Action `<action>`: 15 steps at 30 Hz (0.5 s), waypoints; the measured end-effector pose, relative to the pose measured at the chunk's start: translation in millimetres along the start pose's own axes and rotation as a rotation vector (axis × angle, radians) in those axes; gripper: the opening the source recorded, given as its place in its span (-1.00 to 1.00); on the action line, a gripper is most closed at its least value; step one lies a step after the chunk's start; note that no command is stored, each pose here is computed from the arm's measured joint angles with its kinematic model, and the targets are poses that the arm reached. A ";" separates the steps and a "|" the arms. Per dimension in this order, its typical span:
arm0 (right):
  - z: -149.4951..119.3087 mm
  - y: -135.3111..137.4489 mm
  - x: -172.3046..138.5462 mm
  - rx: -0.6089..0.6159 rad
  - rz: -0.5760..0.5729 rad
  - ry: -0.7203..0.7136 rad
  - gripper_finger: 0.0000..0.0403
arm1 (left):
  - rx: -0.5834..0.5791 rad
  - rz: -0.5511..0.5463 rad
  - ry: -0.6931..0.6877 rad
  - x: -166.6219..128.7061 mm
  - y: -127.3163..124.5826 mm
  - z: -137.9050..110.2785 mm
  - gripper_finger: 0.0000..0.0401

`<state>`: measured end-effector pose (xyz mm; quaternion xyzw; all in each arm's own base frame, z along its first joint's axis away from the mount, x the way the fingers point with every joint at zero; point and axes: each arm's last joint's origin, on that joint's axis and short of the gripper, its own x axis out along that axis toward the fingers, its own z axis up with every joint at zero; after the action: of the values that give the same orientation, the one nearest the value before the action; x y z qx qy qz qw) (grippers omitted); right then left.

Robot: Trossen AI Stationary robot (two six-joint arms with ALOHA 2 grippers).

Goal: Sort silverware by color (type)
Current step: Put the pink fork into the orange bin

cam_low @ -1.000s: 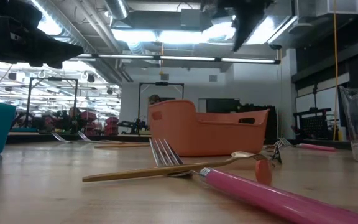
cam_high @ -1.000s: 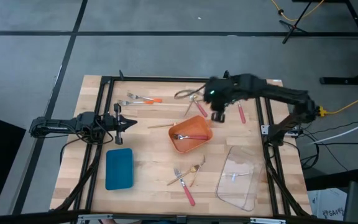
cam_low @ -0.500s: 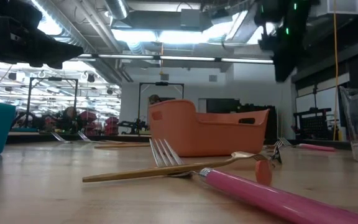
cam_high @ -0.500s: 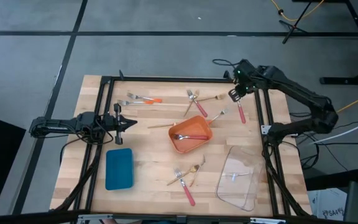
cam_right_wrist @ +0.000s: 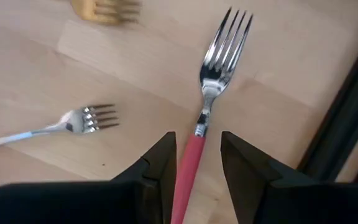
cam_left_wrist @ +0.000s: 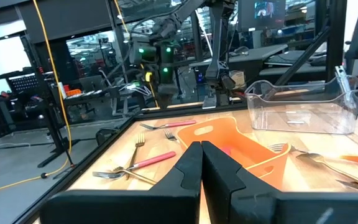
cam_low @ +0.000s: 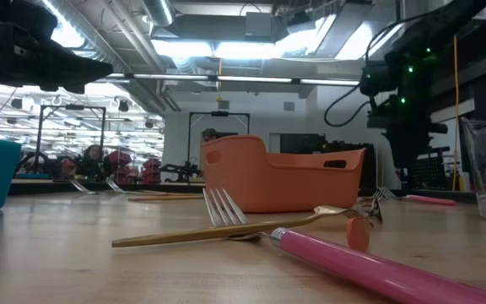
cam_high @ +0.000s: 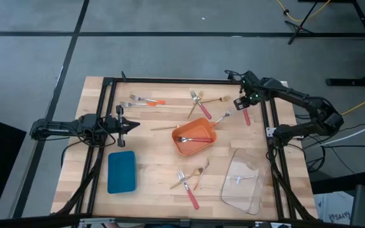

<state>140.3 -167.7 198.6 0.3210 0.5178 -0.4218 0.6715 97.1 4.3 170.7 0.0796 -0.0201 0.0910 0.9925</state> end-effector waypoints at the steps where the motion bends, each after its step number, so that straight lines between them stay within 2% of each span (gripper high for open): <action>1: -1.6 -0.2 2.7 0.000 0.000 0.000 -0.43 | 0.000 0.005 0.000 0.0 0.2 0.1 -1.00; 15: -2.2 -0.5 13.6 0.003 -0.023 -0.055 -0.43 | 0.000 0.010 0.002 0.0 0.3 0.0 -1.00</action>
<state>140.3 -169.2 184.8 0.3045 0.5020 -0.4390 0.6801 97.0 4.6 170.8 0.0796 -0.0197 0.0960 0.9920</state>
